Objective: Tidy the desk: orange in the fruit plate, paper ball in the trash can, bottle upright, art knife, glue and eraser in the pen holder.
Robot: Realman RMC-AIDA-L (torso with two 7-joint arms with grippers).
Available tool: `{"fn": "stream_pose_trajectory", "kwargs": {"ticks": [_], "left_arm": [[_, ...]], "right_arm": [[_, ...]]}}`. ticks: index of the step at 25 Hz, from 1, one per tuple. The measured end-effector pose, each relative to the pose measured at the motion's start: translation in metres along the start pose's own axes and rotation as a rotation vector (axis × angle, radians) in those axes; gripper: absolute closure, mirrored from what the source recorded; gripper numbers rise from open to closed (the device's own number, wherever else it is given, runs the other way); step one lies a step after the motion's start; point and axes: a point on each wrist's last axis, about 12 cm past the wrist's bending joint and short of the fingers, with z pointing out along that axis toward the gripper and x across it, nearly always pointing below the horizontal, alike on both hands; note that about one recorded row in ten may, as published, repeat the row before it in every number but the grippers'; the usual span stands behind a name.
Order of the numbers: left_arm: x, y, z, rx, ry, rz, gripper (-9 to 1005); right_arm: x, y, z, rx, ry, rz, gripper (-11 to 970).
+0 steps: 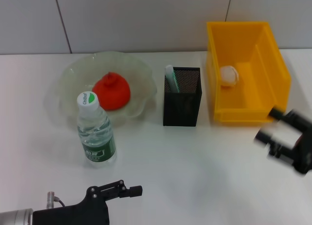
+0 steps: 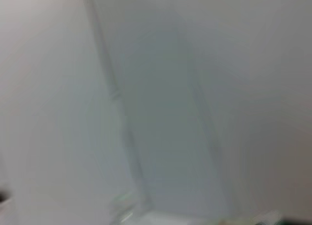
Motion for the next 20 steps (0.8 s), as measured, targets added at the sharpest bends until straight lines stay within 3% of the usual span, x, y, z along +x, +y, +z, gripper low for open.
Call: {"fn": "stream_pose_trajectory", "kwargs": {"ticks": [6, 11, 20], "left_arm": [[-0.001, 0.003, 0.001, 0.001, 0.0, -0.001, 189], [-0.002, 0.004, 0.0, -0.005, 0.001, 0.0, 189], [-0.005, 0.009, -0.003, -0.028, -0.007, 0.007, 189]], "right_arm": [[0.01, 0.011, 0.025, -0.265, 0.215, 0.02, 209], [0.015, 0.016, 0.038, -0.338, 0.276, 0.023, 137], [0.02, 0.019, 0.04, -0.354, 0.305, 0.008, 143]]}}
